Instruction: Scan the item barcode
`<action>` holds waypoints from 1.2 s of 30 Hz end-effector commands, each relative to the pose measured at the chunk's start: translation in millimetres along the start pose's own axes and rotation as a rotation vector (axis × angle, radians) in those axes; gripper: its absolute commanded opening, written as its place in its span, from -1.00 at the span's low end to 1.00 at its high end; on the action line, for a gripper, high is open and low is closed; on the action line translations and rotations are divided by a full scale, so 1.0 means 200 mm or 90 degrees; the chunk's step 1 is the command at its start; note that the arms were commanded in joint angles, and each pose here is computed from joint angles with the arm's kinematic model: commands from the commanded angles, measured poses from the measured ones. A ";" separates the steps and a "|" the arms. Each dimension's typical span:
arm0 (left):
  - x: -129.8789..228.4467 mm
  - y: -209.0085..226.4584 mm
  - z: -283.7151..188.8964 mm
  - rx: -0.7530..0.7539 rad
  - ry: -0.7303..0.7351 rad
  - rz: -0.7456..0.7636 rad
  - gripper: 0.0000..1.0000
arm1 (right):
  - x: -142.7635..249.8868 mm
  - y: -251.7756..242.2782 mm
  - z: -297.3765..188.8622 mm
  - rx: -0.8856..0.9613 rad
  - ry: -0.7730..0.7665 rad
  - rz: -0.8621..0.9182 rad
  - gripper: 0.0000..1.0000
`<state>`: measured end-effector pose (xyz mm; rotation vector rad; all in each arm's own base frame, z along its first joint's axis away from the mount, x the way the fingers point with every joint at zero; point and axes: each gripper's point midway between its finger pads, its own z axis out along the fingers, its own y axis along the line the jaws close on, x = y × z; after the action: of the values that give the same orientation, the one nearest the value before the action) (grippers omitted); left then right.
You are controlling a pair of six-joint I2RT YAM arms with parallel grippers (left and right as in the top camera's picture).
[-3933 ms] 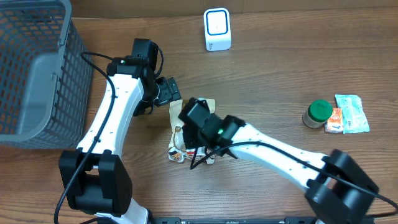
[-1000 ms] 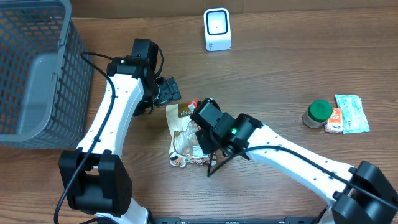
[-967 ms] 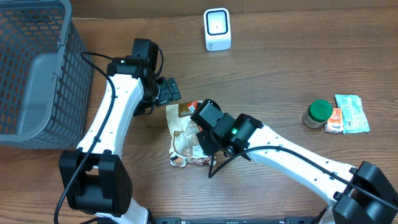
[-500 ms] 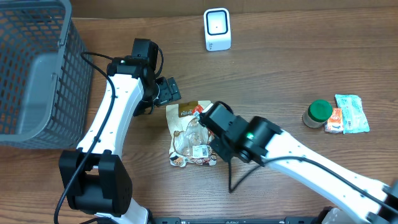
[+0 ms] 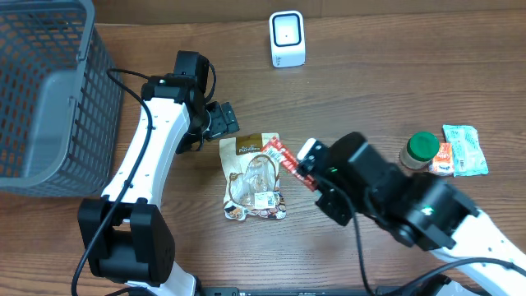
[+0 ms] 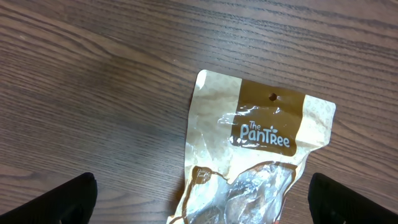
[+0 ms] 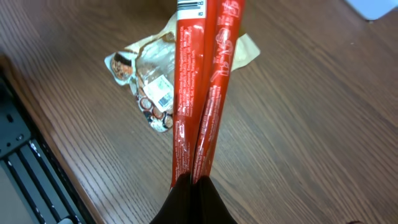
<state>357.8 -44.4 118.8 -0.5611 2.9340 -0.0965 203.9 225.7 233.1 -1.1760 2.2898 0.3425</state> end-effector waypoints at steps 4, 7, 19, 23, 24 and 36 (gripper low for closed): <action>-0.03 -0.02 -0.06 0.016 -0.024 -0.002 1.00 | -0.01 -0.04 -0.04 -0.030 -0.025 0.019 -0.93; -0.03 -0.02 -0.06 0.016 -0.024 -0.002 1.00 | -0.01 -0.02 -0.04 -0.058 -0.030 0.000 -0.93; 0.02 -0.07 -0.07 0.054 0.011 -0.009 1.00 | 0.00 0.00 -0.04 -0.072 -0.024 -0.007 -0.93; 0.09 -0.16 -0.08 0.119 0.048 0.059 0.89 | 0.00 0.00 -0.04 -0.072 -0.024 -0.006 -0.93; 0.12 -0.21 -0.09 0.159 0.061 0.107 0.75 | 0.00 0.00 -0.04 -0.072 -0.025 -0.006 -0.93; 0.35 -0.45 -0.41 0.578 0.133 0.346 0.63 | -0.08 -0.02 -0.05 -0.067 -0.058 0.114 -0.93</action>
<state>314.5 -130.4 158.2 0.1480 2.9345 -1.1079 209.2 227.7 242.6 -1.1105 2.2923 0.5214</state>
